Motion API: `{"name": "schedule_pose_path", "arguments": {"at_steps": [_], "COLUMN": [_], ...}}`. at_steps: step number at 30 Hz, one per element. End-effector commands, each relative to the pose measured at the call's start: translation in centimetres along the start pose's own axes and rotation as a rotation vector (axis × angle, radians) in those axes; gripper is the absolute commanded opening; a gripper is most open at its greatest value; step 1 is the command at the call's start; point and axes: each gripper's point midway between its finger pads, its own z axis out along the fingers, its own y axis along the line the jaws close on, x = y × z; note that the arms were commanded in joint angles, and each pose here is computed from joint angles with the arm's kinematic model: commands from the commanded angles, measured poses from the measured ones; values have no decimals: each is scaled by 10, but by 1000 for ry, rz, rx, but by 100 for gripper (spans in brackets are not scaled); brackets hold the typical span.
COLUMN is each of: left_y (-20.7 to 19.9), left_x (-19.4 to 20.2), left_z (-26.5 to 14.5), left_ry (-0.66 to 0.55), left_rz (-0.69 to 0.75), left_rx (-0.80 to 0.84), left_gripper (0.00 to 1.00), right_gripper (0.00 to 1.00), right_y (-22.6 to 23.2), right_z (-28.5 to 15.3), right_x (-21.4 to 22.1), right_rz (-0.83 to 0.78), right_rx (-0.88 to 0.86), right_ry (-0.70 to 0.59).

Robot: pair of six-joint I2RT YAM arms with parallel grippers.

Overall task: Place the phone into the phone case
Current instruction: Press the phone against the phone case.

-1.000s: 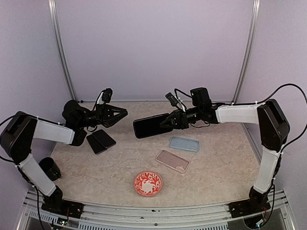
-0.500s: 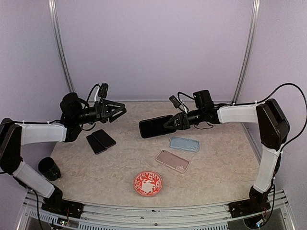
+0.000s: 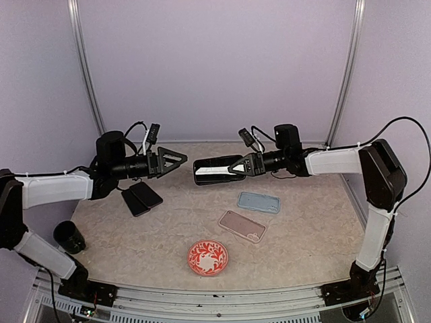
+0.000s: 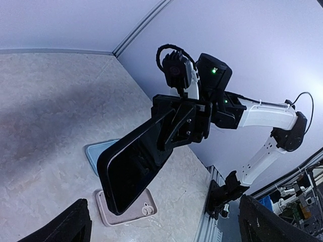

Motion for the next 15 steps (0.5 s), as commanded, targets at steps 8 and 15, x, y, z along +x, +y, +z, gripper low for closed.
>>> {"name": "schedule_pose_path", "arguments": {"at_steps": [8, 15], "left_y": [1, 2], "left_x": [6, 5], "left_z": [28, 39], "left_ry": [19, 31], "left_rz": [55, 31], "left_rx": [-48, -38], "left_gripper": [98, 90], "right_gripper": [0, 0], "right_y": [63, 71], "right_z": [-6, 1], "right_x": [-36, -38], "right_rz": [-86, -75], "right_rx": [-146, -172], "right_ry": [-94, -99]}}
